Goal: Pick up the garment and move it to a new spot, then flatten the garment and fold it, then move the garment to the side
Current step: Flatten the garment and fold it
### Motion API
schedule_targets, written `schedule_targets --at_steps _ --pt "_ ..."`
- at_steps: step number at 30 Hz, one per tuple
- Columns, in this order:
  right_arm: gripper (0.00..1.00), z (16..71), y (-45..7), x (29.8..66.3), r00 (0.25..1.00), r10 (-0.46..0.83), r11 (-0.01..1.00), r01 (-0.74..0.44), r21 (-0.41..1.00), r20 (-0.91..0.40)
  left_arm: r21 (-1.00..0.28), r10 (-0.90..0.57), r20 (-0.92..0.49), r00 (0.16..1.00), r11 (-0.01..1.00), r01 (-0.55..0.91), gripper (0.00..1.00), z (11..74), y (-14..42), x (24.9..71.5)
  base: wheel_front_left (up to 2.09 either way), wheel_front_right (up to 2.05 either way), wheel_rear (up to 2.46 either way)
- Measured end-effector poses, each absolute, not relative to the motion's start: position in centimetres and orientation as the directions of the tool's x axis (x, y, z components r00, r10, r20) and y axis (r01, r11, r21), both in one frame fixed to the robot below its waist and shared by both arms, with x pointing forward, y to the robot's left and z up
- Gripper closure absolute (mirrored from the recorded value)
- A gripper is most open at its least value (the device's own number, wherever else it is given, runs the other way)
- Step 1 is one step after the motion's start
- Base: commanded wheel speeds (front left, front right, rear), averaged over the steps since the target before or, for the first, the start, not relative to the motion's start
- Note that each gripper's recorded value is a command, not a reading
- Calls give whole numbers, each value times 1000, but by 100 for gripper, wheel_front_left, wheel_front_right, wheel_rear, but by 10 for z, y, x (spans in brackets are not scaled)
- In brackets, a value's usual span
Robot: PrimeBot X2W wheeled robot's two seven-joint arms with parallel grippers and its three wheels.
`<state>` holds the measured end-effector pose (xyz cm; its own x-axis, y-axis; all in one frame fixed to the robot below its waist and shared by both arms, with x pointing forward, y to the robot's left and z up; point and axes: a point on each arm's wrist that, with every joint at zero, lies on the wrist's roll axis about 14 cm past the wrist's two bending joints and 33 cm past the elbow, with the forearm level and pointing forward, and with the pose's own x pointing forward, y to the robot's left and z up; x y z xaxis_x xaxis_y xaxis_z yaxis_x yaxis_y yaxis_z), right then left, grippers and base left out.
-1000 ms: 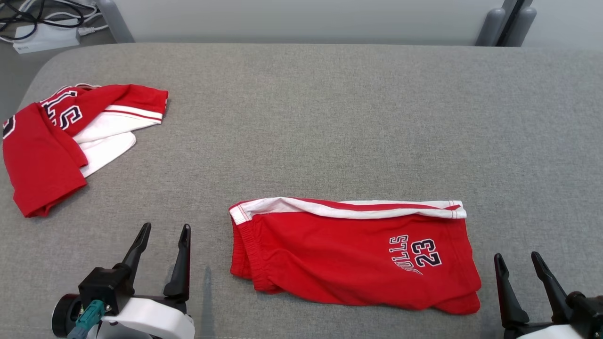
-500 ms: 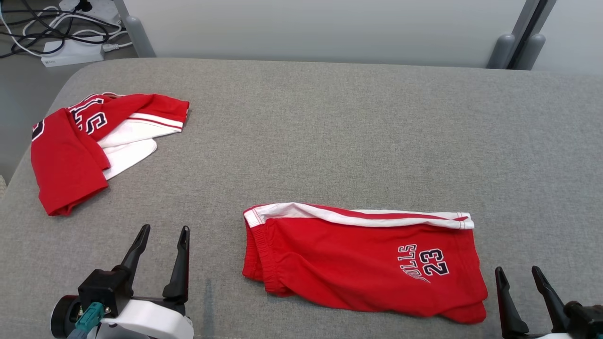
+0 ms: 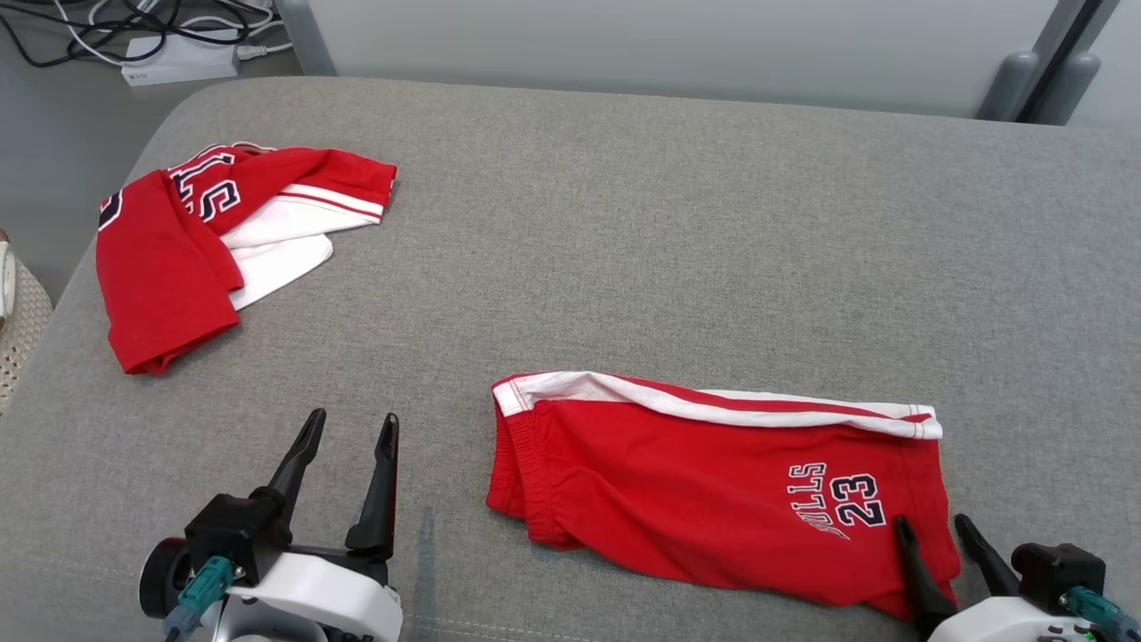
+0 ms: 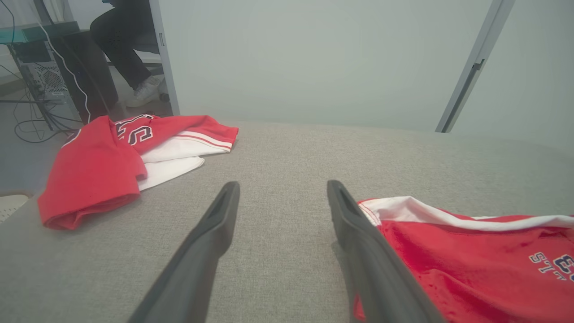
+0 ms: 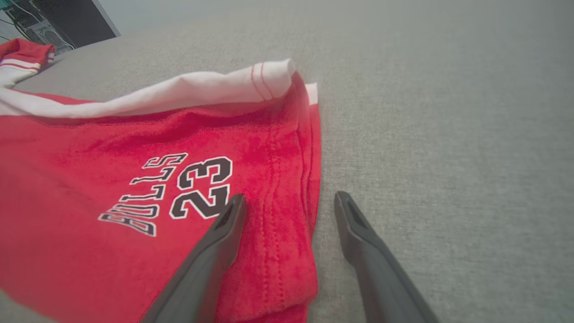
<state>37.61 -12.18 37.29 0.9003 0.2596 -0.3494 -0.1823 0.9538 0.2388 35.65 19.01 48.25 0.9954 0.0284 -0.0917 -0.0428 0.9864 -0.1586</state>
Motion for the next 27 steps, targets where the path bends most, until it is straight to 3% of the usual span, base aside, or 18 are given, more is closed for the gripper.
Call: schedule_targets --at_steps 5,6,8,9,10,16,27 --pt "0 364 -114 378 883 278 947 -185 264 -379 -161 35 -106 994 986 -51 0 477 192 356 0 0 0" --pt "11 364 -112 379 881 285 945 -191 267 -378 -161 36 -108 993 986 -53 0 477 192 356 0 0 0" --pt "73 364 -109 382 878 293 940 -193 280 -379 -160 39 -111 993 986 -56 0 476 193 357 0 0 0" --pt "95 363 -107 382 875 298 939 -196 284 -380 -158 40 -112 993 986 -58 0 475 193 357 0 0 0" --pt "100 363 -106 383 874 303 936 -197 291 -381 -157 38 -112 993 986 -56 0 475 194 357 0 0 0" --pt "100 363 -110 386 885 279 925 -144 351 -372 -160 41 -108 993 985 -58 0 476 195 363 0 0 0" --pt "100 365 -167 393 930 97 910 62 409 -355 -166 12 -101 995 986 -29 0 475 187 375 0 0 0"
